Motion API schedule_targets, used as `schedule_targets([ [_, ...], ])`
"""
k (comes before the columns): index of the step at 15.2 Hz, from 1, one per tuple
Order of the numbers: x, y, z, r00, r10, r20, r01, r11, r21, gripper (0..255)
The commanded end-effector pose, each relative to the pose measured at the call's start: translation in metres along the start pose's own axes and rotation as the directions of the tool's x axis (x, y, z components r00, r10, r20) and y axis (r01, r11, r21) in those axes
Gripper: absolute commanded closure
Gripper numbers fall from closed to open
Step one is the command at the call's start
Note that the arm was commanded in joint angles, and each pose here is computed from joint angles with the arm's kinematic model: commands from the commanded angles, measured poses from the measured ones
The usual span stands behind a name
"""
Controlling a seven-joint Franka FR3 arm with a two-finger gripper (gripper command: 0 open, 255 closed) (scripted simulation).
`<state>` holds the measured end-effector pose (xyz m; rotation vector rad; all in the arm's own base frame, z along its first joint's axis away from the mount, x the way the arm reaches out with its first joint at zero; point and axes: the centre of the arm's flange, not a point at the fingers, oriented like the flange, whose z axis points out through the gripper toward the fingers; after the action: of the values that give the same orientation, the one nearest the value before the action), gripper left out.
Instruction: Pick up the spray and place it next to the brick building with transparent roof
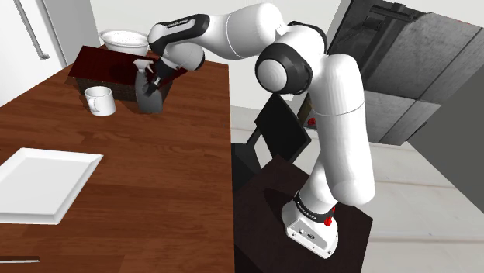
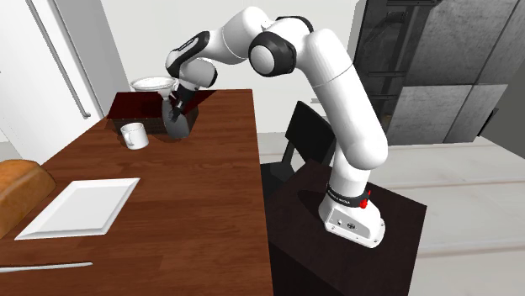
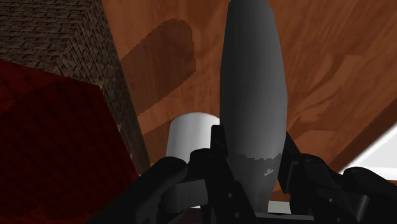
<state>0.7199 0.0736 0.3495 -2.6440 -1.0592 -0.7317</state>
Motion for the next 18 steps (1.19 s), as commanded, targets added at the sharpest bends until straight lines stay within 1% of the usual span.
schedule_targets([
  [1,-0.006,0.001,0.009,1.0,0.0,-0.001,0.0,1.0,-0.001,255],
  [7,-0.022,0.001,0.035,1.0,0.0,-0.001,0.0,1.0,-0.001,255],
  [15,-0.022,0.001,0.035,1.0,0.0,-0.001,0.0,1.0,-0.001,255],
  [16,-0.022,0.001,0.035,1.0,0.0,-0.001,0.0,1.0,-0.001,0],
  [18,-0.022,0.001,0.035,1.0,0.0,-0.001,0.0,1.0,-0.001,0],
])
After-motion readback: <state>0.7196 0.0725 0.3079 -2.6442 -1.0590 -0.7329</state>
